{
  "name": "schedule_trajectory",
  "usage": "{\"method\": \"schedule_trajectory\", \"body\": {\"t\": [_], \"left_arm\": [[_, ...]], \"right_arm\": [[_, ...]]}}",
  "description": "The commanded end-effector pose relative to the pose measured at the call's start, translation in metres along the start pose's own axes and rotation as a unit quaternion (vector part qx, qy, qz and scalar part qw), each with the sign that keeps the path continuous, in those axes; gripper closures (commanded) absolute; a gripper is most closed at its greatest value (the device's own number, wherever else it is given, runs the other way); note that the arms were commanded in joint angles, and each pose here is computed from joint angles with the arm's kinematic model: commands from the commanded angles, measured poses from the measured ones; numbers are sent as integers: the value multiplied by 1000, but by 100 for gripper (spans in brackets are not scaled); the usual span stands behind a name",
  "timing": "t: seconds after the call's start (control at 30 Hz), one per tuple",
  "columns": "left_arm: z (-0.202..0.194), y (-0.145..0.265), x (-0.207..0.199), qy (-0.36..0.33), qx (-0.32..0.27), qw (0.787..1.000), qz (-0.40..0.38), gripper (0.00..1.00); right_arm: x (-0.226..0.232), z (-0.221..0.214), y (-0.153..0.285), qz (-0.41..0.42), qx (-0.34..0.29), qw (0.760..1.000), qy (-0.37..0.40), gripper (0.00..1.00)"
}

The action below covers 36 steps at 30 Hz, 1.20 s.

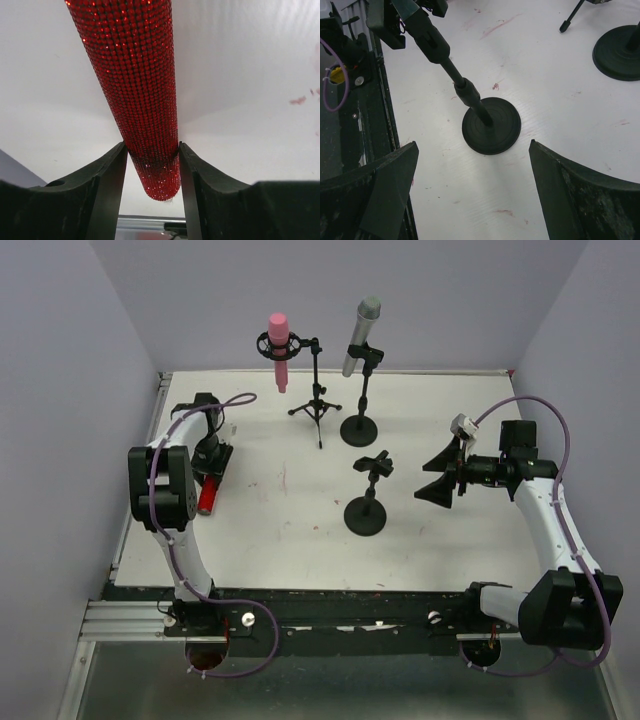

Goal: Attach the microphones to the stand

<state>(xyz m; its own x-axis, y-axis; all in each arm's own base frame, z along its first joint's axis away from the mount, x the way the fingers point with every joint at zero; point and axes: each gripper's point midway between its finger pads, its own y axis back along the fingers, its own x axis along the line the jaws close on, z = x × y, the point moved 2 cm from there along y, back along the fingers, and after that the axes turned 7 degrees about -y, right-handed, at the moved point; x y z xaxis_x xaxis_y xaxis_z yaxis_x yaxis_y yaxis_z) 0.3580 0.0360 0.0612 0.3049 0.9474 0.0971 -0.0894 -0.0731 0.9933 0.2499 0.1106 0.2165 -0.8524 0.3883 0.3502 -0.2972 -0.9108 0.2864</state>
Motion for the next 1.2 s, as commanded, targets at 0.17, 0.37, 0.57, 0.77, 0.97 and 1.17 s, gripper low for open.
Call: {"method": "schedule_trajectory", "body": {"t": [0.17, 0.37, 0.57, 0.77, 0.97, 1.17], "left_arm": [[-44, 10, -63, 32, 1, 999, -37, 35], [-48, 7, -68, 38, 6, 999, -32, 30], [-45, 2, -75, 44, 25, 998, -33, 34], [-47, -4, -92, 31, 26, 998, -47, 37], [-59, -14, -104, 31, 39, 996, -68, 37], [-65, -15, -104, 36, 38, 997, -58, 65]], "right_arm": [[10, 12, 4, 9, -14, 1000, 20, 0], [10, 11, 4, 9, -13, 1000, 22, 0], [8, 9, 4, 5, -10, 1000, 23, 0], [7, 8, 4, 4, -10, 1000, 22, 0], [6, 7, 4, 2, -9, 1000, 23, 0], [6, 8, 6, -1, -11, 1000, 25, 0]]}}
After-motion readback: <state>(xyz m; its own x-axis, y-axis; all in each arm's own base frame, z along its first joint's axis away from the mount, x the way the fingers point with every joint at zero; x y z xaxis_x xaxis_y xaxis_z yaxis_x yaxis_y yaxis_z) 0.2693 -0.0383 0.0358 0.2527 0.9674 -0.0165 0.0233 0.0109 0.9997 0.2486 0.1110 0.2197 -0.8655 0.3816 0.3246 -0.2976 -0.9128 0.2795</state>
